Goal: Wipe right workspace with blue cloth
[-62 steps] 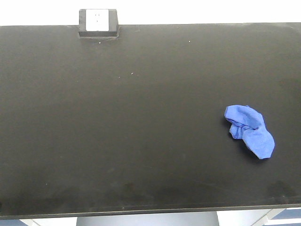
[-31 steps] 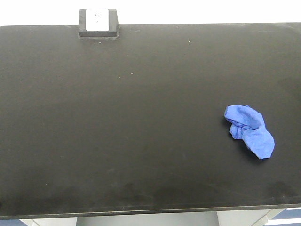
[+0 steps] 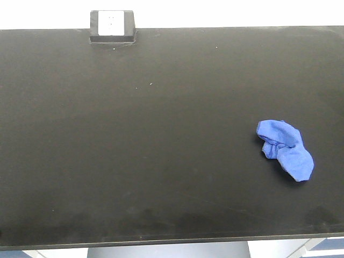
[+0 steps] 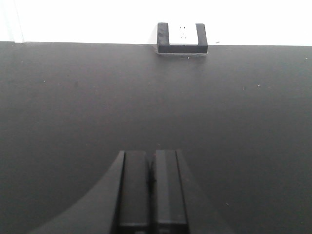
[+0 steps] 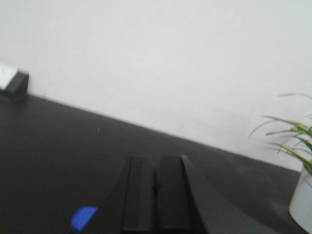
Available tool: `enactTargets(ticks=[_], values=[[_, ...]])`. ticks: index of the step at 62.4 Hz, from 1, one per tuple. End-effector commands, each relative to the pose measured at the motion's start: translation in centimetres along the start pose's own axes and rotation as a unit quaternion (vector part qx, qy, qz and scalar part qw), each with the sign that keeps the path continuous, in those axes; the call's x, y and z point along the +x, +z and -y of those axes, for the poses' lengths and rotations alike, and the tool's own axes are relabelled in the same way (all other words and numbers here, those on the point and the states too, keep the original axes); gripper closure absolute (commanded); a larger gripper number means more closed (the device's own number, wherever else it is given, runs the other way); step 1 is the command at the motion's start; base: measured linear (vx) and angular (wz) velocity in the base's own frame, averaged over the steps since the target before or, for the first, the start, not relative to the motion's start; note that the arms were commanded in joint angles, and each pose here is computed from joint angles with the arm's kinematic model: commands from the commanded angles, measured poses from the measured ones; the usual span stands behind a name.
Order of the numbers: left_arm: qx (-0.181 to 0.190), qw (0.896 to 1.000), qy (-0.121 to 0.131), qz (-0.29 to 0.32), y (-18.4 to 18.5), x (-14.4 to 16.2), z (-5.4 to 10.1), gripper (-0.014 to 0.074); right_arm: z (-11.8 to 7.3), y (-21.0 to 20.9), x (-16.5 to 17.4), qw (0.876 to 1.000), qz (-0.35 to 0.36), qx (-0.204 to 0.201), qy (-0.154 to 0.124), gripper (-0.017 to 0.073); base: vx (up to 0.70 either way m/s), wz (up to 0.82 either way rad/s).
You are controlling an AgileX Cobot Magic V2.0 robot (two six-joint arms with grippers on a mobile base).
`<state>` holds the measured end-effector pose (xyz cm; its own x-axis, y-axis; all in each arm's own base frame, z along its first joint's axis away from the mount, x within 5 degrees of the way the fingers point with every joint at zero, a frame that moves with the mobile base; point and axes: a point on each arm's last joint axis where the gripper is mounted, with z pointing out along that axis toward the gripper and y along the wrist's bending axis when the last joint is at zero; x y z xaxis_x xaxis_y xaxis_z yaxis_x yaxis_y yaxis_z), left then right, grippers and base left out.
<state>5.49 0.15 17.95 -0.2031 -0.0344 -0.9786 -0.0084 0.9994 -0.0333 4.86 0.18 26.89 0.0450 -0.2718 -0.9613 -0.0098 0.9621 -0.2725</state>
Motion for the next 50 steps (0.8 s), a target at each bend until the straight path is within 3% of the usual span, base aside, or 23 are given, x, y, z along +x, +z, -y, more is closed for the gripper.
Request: enactTargets(ticks=[1,5,14,26,31,44,50], values=[[0.01,0.999,-0.003,0.032,0.1,0.2,0.1,0.0599,-0.1,-0.1,0.9,0.997,0.067,0.026,0.006,0.0567,0.0,0.0],[0.01,0.999,-0.003,0.032,0.1,0.2,0.1,0.0599,-0.7,-0.1,2.9,0.997,0.066,0.028,0.006,0.0567,0.0,0.0],[0.01,0.999,-0.003,0.032,0.1,0.2,0.1,0.0599,-1.9,0.6,7.3,1.0,-0.008,0.006,0.007,0.0567,0.0,0.0],[0.01,0.999,-0.003,0.032,0.1,0.2,0.1,0.0599,-2.8,0.2,9.3,0.99,-0.129,-0.044,0.028,0.0567,0.0,0.0],[0.01,0.999,-0.003,0.032,0.1,0.2,0.1,0.0599,-2.9,0.2,9.3,0.99,-0.128,-0.046,0.039,0.0567,0.0,0.0],[0.01,0.999,-0.003,0.032,0.1,0.2,0.1,0.0599,-2.8,0.3,9.1,0.992,-0.115,-0.04,0.029,0.0567,0.0,0.0],[0.01,0.999,-0.003,0.032,0.1,0.2,0.1,0.0599,-2.8,0.3,9.0,0.991,-0.11,-0.035,0.07,0.0567,0.0,0.0]])
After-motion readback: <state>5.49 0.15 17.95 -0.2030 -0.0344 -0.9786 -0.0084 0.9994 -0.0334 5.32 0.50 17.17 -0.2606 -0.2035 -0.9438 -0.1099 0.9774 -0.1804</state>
